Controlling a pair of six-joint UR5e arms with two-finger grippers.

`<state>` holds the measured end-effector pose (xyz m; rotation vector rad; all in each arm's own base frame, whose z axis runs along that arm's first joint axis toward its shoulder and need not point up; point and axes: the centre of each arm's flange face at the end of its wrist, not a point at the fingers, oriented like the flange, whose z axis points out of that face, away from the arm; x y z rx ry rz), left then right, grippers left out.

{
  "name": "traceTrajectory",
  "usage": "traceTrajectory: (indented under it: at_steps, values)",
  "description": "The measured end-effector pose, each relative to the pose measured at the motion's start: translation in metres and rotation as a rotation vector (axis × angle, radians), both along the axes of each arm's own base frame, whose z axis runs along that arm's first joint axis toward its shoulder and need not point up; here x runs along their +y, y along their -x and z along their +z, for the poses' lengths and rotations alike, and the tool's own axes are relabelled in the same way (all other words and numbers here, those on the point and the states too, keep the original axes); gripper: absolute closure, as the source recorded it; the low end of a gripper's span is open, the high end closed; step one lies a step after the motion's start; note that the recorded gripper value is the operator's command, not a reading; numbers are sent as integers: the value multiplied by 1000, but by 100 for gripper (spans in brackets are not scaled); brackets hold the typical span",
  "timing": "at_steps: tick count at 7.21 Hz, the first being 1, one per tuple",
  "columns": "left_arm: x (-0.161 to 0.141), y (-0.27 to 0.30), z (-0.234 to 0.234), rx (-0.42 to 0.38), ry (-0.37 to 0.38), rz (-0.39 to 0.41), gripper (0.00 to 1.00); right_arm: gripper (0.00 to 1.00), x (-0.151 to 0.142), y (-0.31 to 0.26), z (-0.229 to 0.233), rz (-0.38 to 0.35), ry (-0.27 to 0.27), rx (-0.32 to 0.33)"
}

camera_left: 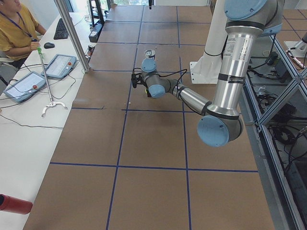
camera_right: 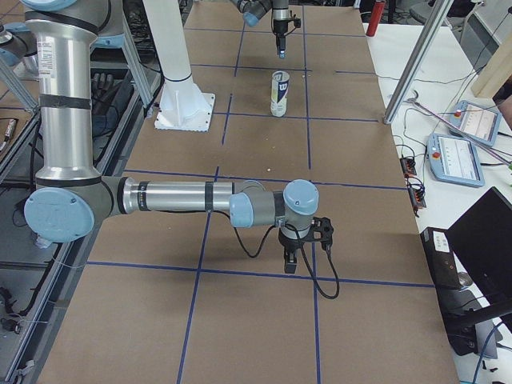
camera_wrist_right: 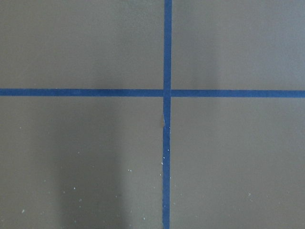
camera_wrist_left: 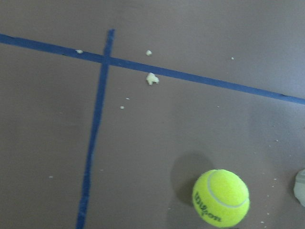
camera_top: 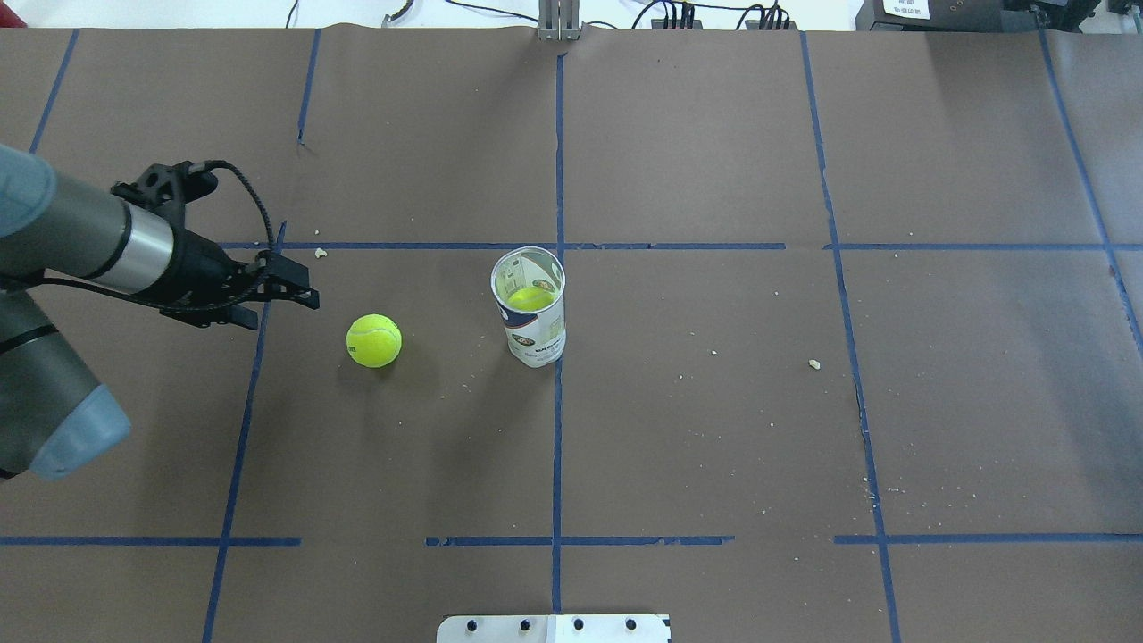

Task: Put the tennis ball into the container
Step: 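Move the left gripper down over the yellow tennis ball, then close the left gripper on the tennis ball and lift it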

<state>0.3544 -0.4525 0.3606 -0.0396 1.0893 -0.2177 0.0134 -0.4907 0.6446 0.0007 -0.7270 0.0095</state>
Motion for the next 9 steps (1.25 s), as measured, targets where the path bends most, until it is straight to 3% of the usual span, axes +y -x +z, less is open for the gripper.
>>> traceTrajectory:
  at_steps: [2,3,6,9]
  values:
    - [-3,-64,-46,-209,77,-69,1,0,0,0,0,0,0,0]
    - [-1,-78,-52,-253,81,-80,1,0,0,0,0,0,0,0]
    - [3,-102,-42,-299,80,-76,1,0,0,0,0,0,0,0]
    - [7,-127,-24,-291,65,-53,1,0,0,0,0,0,0,0]
